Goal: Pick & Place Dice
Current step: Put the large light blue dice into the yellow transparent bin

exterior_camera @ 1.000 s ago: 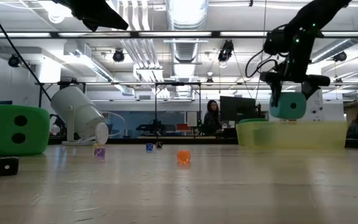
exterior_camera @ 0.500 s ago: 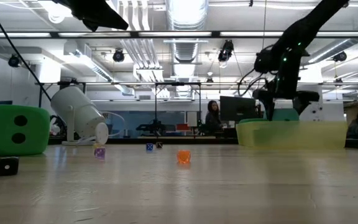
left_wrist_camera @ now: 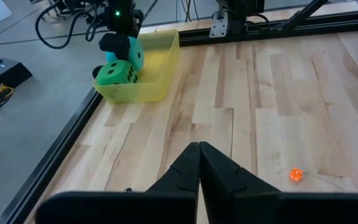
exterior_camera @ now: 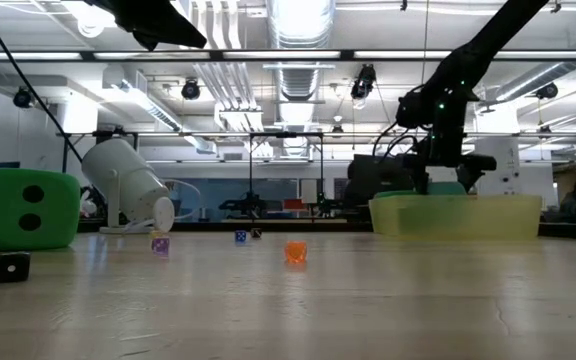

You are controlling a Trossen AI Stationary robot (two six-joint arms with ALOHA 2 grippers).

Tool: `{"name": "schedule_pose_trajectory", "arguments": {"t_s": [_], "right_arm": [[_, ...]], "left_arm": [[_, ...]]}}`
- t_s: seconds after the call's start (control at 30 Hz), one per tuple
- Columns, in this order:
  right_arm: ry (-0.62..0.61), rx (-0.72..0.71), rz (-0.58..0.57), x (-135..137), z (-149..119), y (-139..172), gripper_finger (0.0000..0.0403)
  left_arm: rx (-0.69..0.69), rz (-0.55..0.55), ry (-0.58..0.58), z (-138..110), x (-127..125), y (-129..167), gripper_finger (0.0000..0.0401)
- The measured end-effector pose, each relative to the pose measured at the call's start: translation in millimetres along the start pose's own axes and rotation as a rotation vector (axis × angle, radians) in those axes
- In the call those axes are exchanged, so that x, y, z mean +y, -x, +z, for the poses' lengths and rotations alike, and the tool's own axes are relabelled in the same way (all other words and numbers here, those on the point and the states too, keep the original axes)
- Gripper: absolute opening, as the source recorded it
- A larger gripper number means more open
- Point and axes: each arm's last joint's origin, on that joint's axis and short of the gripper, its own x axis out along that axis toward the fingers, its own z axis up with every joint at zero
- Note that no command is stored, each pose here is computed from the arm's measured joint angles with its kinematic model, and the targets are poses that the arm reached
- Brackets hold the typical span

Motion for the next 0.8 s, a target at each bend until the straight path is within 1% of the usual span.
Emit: {"name": "schedule_pose_trajectory", "arguments": {"t_s": [0.23,0.8], "right_arm": [[0.019,-0.007,0.009,0.0,0.6,3.0,0.0375],[0.023,-0.008,0.008,-0.2,0.3,3.0,0.0377]], "left_arm": [[0.000,0.003,0.000,0.0,0.1,0.0,0.0012],[0.001,0.003,-0.001,-0.1,0.1,0.0,0.0012]]}}
